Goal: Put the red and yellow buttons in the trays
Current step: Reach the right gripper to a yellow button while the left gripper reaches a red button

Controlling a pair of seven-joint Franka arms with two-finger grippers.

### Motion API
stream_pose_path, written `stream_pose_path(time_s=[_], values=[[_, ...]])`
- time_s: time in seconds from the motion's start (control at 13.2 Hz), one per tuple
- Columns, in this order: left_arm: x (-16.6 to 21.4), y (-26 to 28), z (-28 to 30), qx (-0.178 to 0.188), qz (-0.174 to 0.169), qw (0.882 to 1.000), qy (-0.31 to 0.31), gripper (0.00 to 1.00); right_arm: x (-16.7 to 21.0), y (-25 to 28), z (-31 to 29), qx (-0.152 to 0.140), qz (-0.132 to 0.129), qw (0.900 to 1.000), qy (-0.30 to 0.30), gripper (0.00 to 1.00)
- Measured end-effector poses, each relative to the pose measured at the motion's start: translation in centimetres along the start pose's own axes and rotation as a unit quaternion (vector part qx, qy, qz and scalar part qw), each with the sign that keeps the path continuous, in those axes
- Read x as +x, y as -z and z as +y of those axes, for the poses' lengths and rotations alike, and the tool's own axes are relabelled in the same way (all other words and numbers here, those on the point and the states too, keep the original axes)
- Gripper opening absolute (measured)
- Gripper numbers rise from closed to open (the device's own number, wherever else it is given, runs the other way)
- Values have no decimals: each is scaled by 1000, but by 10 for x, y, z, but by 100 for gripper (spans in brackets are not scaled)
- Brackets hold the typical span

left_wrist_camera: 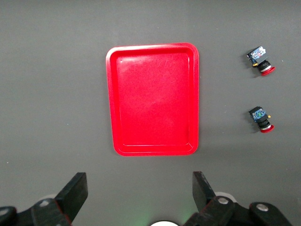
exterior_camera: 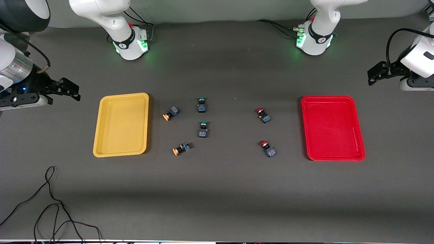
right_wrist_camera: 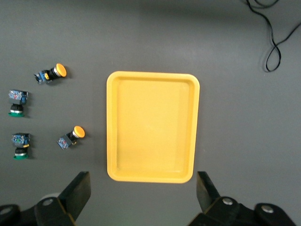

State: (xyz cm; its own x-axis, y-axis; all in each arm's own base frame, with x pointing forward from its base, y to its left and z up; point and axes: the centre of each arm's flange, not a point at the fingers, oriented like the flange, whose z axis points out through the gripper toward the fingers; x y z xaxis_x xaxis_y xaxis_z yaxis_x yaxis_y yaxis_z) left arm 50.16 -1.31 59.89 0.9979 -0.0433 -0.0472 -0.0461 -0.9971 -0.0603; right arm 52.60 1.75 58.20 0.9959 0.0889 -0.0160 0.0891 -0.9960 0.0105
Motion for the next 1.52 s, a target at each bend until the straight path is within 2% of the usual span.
stream_pose_path(time_s=[0.23, 0.38, 0.61, 0.76, 0.83, 1.06, 1.14, 1.29, 1.52], values=[[0, 0, 0, 0, 0, 1000, 0, 100, 4, -2, 0, 0, -6, 1000, 0, 100], [0, 0, 0, 0, 0, 1000, 0, 100, 12, -16, -9, -1, -20, 1000, 8, 100], [0, -1, 1, 0, -2, 1000, -1, 100, 33, -59, -56, -7, -47, 998, 42, 100], [-1, -4, 8, -1, -7, 1000, -7, 100, 45, -92, -93, -3, -63, 997, 36, 100], [-1, -7, 18, -4, -11, 1000, -10, 100, 49, -110, -110, 9, -69, 997, 21, 100], [1, -32, 71, -10, -24, 1000, -15, 100, 51, -162, -158, 16, -44, 997, -61, 100], [3, -46, 94, -10, -23, 1000, -14, 99, 47, -177, -168, 16, -42, 995, -87, 100], [8, -80, 142, -7, -27, 1000, -11, 99, 42, -206, -177, 12, -50, 988, -144, 100], [24, -139, 208, -10, -28, 1000, -7, 99, 25, -249, -221, -9, -70, 975, -211, 100]])
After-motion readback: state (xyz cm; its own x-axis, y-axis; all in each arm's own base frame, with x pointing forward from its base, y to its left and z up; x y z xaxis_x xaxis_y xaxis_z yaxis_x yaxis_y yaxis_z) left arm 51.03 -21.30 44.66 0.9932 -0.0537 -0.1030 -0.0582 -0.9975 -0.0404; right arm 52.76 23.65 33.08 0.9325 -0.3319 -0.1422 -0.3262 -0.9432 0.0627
